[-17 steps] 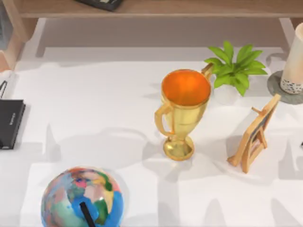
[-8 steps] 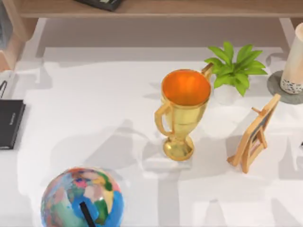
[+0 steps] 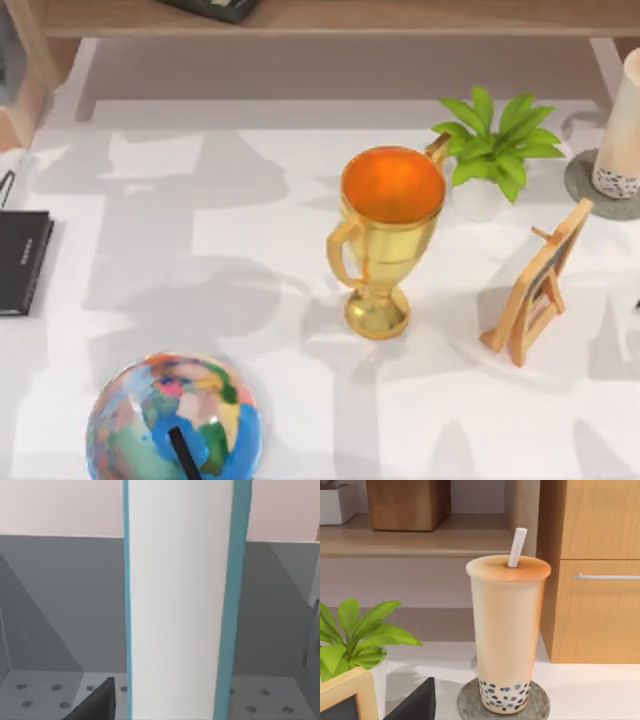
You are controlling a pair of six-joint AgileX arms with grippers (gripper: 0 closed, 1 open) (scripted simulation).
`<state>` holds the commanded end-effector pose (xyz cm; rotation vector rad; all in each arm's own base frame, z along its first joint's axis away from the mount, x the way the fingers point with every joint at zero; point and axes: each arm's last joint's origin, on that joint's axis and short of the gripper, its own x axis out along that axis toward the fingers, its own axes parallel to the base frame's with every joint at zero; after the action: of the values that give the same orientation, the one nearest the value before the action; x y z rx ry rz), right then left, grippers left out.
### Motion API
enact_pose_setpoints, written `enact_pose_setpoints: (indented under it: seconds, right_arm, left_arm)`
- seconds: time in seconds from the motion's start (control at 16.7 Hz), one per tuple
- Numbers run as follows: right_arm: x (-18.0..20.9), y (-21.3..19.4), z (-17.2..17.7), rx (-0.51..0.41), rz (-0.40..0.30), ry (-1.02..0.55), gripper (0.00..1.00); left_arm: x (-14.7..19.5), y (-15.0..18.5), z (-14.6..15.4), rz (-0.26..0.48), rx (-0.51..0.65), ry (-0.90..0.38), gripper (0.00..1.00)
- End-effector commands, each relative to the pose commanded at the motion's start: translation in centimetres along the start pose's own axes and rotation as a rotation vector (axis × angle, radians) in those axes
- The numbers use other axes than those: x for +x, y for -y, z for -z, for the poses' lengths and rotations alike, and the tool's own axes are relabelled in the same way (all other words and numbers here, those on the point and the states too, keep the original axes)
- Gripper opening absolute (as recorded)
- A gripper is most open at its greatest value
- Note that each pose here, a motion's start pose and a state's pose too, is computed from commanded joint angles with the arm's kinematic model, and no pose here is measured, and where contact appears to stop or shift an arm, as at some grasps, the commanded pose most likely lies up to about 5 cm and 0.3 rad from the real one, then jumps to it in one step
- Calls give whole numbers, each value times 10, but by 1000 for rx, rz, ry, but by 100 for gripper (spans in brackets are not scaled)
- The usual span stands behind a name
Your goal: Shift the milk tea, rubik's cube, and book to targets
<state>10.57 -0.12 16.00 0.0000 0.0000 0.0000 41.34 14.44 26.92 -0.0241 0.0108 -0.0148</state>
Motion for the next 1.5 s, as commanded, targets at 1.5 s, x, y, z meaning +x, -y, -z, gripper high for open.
enact_pose_setpoints:
  seconds: [1.5]
  right_arm:
    - [0,0,0,0,0,0,100]
  left_arm:
    - [55,-24,21,2,3,7,77]
